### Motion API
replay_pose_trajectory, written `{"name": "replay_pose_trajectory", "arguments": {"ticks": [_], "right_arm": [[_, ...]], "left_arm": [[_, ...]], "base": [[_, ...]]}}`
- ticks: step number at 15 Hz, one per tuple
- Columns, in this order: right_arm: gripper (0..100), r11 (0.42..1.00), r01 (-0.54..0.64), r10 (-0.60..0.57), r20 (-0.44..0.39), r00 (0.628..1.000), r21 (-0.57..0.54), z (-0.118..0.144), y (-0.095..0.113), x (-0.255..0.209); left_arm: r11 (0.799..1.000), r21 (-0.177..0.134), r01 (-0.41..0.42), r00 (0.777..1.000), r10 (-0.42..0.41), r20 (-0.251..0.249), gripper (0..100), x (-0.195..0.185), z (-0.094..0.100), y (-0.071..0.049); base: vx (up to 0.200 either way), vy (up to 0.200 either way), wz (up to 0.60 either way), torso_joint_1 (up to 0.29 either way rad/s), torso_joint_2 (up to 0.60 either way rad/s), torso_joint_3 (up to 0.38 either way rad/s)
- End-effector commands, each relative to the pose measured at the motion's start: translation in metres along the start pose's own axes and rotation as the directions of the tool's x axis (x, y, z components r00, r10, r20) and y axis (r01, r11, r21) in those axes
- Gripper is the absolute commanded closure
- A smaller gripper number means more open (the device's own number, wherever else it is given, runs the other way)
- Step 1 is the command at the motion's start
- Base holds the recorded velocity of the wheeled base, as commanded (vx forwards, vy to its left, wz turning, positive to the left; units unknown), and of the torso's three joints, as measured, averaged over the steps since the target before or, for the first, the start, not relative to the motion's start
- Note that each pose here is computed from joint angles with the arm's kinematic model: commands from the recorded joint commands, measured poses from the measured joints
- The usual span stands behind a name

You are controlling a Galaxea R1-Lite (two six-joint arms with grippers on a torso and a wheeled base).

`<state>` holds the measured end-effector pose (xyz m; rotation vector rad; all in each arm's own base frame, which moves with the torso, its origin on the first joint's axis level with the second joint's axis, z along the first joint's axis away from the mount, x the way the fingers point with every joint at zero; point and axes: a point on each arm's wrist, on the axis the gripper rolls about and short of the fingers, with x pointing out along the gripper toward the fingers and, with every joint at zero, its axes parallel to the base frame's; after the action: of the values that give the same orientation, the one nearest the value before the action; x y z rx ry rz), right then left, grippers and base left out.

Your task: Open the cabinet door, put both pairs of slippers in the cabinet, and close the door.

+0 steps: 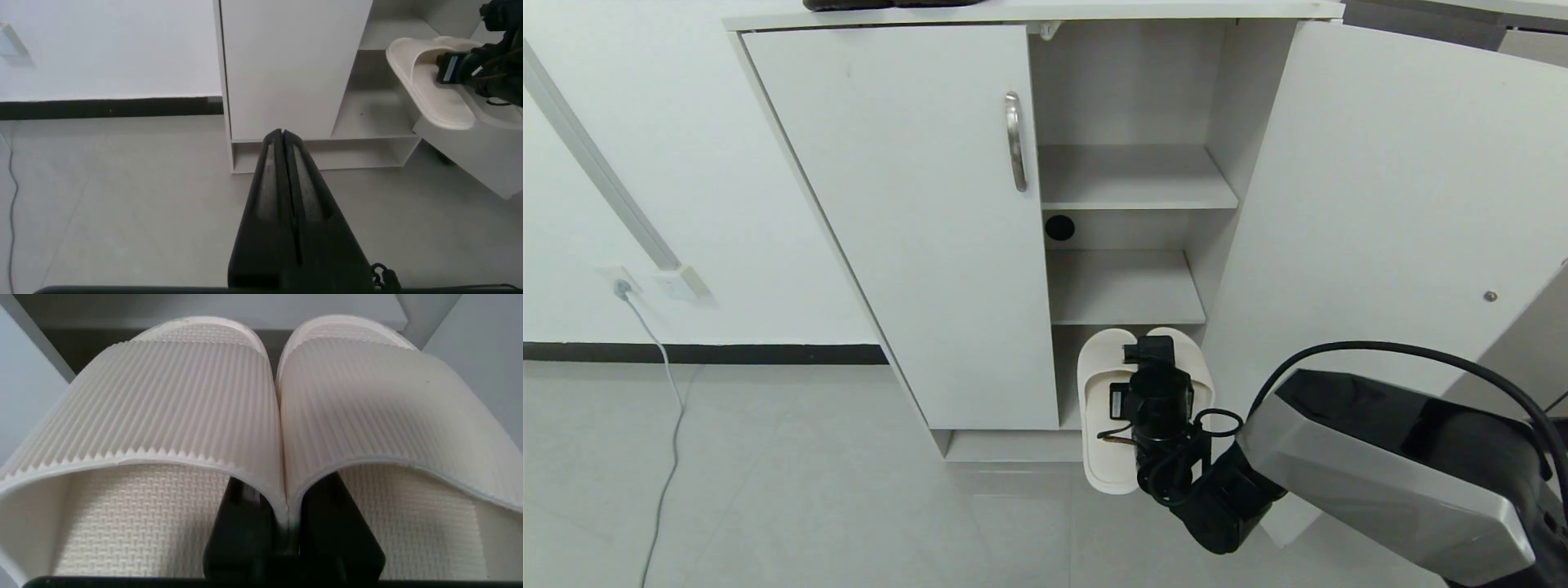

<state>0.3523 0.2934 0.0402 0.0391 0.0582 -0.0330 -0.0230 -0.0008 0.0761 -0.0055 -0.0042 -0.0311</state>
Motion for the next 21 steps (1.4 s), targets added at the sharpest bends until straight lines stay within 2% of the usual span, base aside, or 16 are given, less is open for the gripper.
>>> {"name": "replay_pose_trajectory", "arguments": {"ticks": [1, 7, 21], "right_arm": [[100, 1.0, 0.001, -0.001, -0.005, 1.0, -0.005, -0.0036, -0.0004, 0.0007], [100, 1.0, -0.002, 0.002, 0.006, 1.0, 0.004, 0.0018, 0.0007, -0.0007], [100, 1.0, -0.007, 0.007, 0.017, 1.0, -0.012, 0.0018, 0.0012, -0.0013]], "left_arm": [[1.0, -0.001, 0.0, 1.0, 0.0, -0.001, 100, 0.0001, 0.0, 0.0], [1.0, -0.001, 0.001, 1.0, -0.001, -0.001, 100, 0.0001, 0.0, 0.0], [1.0, -0.001, 0.001, 1.0, -0.001, -0.001, 100, 0.0001, 0.0, 0.0]], "base": [[0.0, 0.0, 0.0, 0.0, 0.0, 0.0], [0.0, 0.0, 0.0, 0.0, 0.0, 0.0], [0.2, 0.0, 0.0, 0.004, 0.0, 0.001]]}}
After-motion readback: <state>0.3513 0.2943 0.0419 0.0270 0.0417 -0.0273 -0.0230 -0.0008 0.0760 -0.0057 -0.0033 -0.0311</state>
